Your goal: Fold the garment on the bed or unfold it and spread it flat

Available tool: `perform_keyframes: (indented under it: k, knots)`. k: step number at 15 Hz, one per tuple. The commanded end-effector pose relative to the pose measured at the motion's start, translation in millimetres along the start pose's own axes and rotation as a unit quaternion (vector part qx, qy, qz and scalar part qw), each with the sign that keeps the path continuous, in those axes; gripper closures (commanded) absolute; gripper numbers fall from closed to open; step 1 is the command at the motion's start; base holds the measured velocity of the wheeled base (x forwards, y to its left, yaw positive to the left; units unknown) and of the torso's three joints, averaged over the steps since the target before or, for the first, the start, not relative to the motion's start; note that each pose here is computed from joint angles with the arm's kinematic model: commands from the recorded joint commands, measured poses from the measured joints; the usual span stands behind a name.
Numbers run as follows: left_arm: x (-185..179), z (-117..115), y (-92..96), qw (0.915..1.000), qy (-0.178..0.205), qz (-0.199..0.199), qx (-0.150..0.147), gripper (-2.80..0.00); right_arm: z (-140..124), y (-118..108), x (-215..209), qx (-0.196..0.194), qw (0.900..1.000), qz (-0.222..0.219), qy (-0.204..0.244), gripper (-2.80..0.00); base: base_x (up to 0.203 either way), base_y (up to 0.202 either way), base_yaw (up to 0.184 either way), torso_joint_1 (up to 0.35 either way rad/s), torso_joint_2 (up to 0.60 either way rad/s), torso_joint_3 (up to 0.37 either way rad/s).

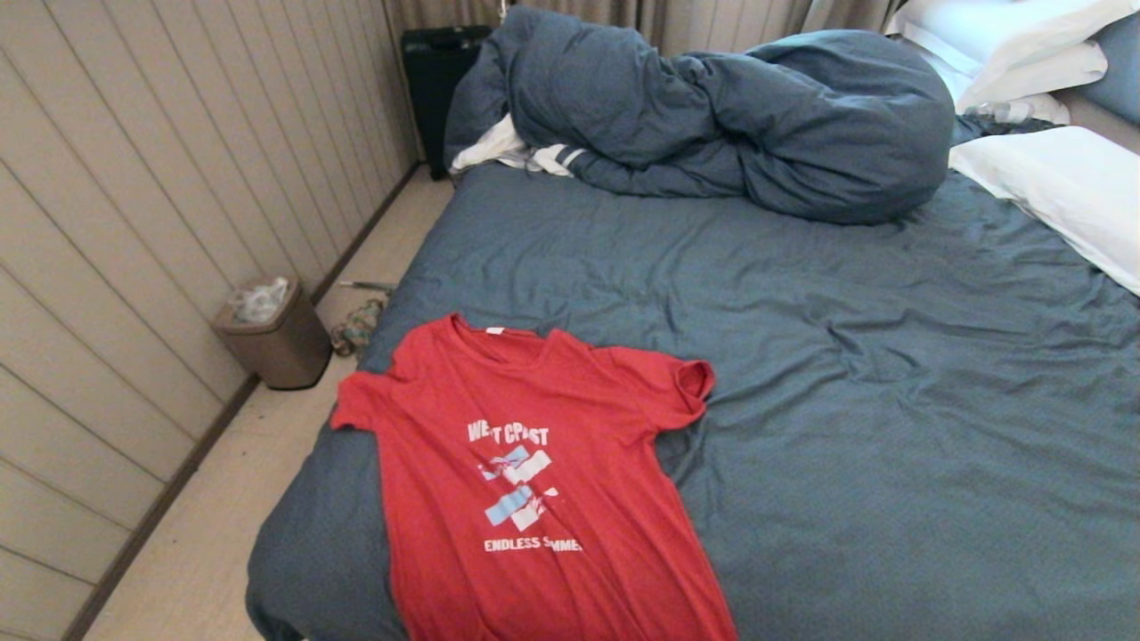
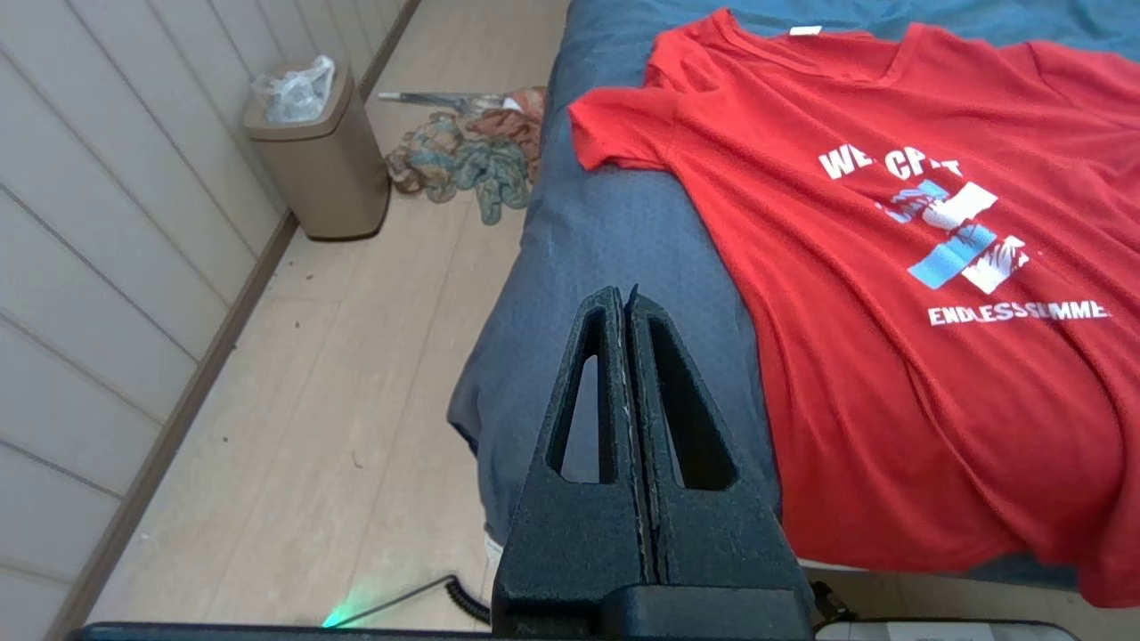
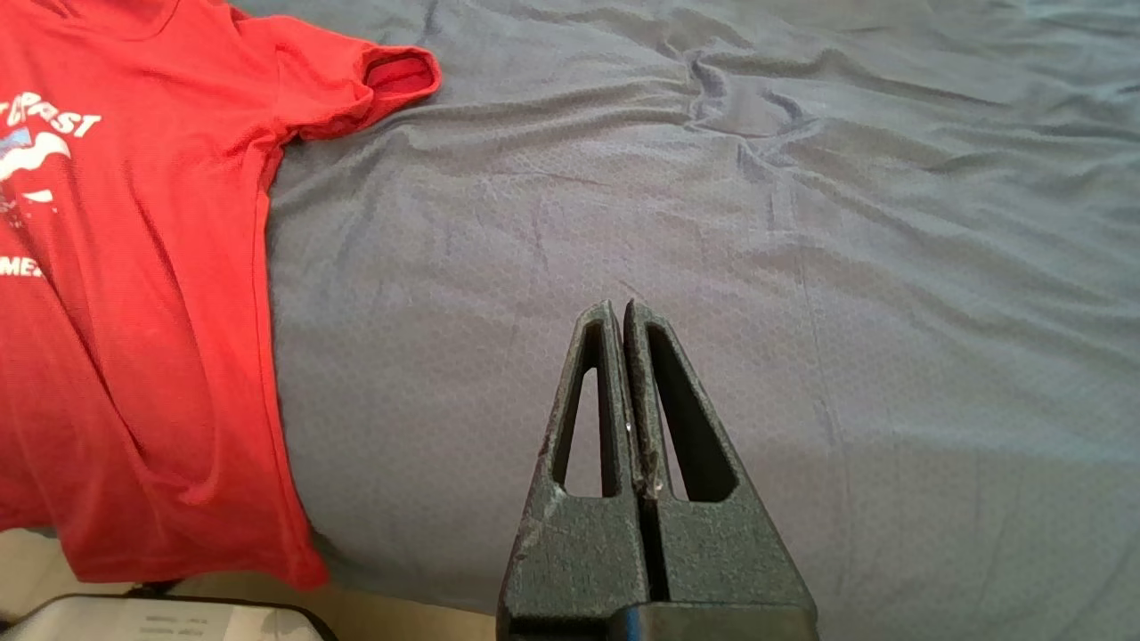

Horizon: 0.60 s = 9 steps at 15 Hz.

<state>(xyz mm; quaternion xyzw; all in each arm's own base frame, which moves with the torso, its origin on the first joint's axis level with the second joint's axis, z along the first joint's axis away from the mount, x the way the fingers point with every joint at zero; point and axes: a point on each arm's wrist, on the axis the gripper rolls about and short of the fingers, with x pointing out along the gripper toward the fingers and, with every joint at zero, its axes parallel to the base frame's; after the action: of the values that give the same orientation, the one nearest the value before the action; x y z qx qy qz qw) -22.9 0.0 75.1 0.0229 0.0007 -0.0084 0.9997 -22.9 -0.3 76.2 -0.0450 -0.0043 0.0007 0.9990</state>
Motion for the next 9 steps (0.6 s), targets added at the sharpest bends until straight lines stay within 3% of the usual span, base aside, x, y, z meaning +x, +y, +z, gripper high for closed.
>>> perform_keyframes:
  k: [1, 4, 9]
  knots:
    - [0.1, -0.4, 0.0, 1.0, 0.001, 0.0, -0.001, 0.0, -0.5, 0.0, 0.2, 0.002, 1.0, -0.001, 0.002, 0.0, 0.0, 0.0, 0.0, 0.0, 0.0, 0.0]
    - [0.1, -0.4, 0.0, 1.0, 0.001, 0.0, 0.0, 0.0, -0.6, -0.1, 0.2, 0.028, 1.0, -0.003, 0.002, 0.0, 0.0, 0.0, 0.0, 0.0, 0.0, 0.0]
    - [0.1, -0.4, -0.1, 1.0, 0.001, 0.0, 0.0, 0.0, -0.5, -0.1, 0.2, 0.033, 0.999, -0.005, 0.002, 0.0, 0.0, 0.0, 0.0, 0.0, 0.0, 0.0]
